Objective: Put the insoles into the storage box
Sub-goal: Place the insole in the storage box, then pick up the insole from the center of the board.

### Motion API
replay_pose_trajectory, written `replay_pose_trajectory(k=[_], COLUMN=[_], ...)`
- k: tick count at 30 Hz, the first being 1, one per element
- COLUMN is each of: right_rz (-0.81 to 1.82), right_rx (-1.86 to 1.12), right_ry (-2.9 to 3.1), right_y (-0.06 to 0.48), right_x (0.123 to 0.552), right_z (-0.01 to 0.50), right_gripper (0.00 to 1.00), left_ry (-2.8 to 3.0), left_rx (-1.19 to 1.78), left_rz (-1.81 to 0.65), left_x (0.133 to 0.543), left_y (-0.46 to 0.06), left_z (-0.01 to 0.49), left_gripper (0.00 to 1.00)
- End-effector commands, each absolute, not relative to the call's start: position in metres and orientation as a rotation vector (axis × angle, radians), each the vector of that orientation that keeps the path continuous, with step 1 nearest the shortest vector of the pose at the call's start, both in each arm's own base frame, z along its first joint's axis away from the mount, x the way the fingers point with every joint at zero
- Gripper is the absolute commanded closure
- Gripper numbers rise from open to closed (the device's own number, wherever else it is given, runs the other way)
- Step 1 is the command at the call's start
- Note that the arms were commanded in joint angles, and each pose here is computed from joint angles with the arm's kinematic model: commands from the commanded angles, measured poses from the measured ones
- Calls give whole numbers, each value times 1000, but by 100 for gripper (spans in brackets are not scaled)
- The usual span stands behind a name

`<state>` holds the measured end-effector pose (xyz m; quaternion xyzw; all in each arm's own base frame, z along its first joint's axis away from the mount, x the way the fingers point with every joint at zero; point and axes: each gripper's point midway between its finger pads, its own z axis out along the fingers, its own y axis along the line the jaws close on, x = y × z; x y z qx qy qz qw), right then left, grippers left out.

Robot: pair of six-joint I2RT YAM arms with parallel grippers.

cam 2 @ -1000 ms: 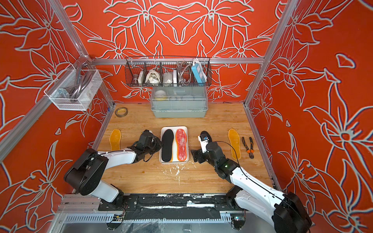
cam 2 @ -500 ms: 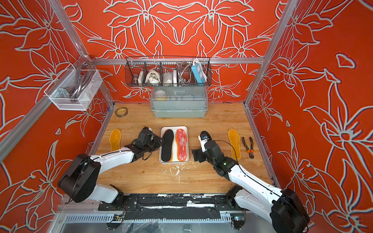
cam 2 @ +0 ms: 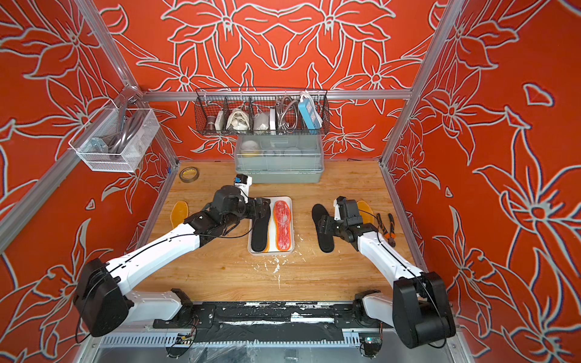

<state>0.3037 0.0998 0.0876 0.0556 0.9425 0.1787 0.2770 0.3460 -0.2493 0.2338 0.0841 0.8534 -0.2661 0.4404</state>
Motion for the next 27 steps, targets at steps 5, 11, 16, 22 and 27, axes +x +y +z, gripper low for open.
replay_pose_trajectory(k=[5,11,16,22,27], right_rz=[473,446,441,436,437], right_rx=[275,281,280,291,296], right_ry=[2596,2642,2655,2695,2720], right_y=[81,78,78,79,81], right_x=[311,315,318,319,319], right_z=[72,55,46,31,21], right_gripper=[31,34,35,42,48], left_ry=[2173,2235,2223,2216,2223], left_rx=[814,967,971,971,963], left_rz=[-850,-820,-827,-838,-848], left_x=[298,282,278,277,277], left_y=[-326,-352,-357,-358,-360], left_z=[192,155,151,152,149], left_gripper=[12,7,7,7,7])
